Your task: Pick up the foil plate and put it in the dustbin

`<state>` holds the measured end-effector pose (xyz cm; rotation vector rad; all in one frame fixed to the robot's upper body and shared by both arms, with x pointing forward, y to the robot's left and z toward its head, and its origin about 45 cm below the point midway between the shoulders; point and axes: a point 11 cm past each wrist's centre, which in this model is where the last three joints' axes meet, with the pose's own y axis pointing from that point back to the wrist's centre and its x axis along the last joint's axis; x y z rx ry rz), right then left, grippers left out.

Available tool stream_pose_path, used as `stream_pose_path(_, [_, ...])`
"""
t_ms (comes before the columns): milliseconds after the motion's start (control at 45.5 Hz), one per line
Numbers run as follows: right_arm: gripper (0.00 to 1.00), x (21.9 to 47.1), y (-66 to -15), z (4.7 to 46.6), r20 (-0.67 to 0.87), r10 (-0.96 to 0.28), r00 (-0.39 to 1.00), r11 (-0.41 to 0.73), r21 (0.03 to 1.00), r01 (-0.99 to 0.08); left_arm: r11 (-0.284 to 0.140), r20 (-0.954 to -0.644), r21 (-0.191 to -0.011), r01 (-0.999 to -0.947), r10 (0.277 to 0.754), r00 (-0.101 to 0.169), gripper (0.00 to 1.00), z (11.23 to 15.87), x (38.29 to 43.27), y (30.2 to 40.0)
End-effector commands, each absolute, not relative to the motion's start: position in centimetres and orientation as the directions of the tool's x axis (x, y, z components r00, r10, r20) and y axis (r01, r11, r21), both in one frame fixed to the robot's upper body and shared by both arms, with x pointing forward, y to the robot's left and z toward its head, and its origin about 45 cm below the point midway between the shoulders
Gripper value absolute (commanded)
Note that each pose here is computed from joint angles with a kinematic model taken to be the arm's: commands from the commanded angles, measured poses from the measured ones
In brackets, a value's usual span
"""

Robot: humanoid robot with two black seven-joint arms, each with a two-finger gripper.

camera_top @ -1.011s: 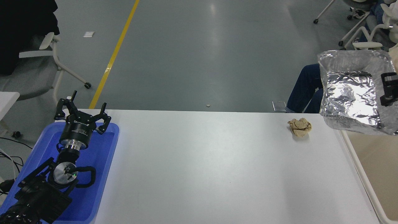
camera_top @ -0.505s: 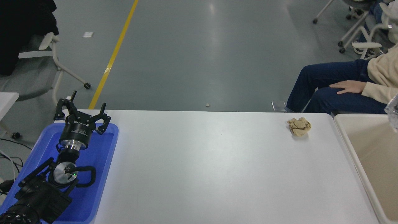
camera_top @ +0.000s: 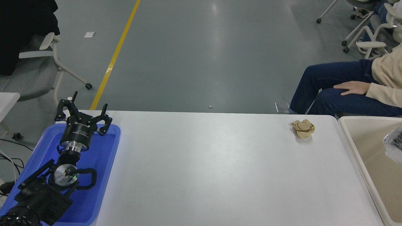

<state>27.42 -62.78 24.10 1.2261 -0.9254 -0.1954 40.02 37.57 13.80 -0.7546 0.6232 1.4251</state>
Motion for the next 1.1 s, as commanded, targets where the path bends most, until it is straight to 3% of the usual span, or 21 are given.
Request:
stream_pose_path(0, [0.0, 26.0, -65.3, 19.2, 0.659, -0.555, 0.507, 0.51, 0.752, -0.418, -0.007, -0.772, -0.086, -0.9963, 0.633, 0.062, 1.0, 13.78, 40.02, 37.55])
stream_pose_path(66, [0.0, 26.8, -65.3, 18.5, 0.677, -0.523, 0.517, 0.526, 0.734, -0.429, -0.007, -0.772, -0.086, -0.9963, 0.633, 0.062, 1.0, 13.78, 40.02, 37.55])
stream_pose_path(176, [0.0, 25.9, -66.4, 17.4, 0.697, -0.488, 0.525, 0.573, 0.71, -0.41, -0.007, -0.772, -0.086, -0.9963, 0.633, 0.062, 1.0, 13.78, 40.02, 37.55])
stream_pose_path(418, [0.0, 25.0, -66.4, 15.1, 0.723, -0.52, 0.455, 0.649, 0.68, -0.341, -0.007, -0.772, -0.086, -0.9963, 0.633, 0.062, 1.0, 13.78, 40.02, 37.55])
stream_pose_path(571, [0.0, 25.3, -65.9, 13.8, 0.77, -0.46, 0.443, 0.701, 0.621, -0.352, -0.007, -0.772, -0.086, -0.9963, 0.633, 0.062, 1.0, 13.78, 40.02, 37.55])
stream_pose_path(813, [0.0, 25.6, -64.8, 12.4, 0.775, -0.453, 0.441, 0.695, 0.616, -0.371, -0.007, -0.772, -0.086, -0.9963, 0.633, 0.062, 1.0, 13.78, 40.02, 37.55])
stream_pose_path(1077, [0.0, 26.7, -64.9, 13.4, 0.835, -0.382, 0.397, 0.733, 0.535, -0.42, -0.007, -0.772, -0.086, -0.9963, 0.633, 0.062, 1.0, 13.78, 40.02, 37.55])
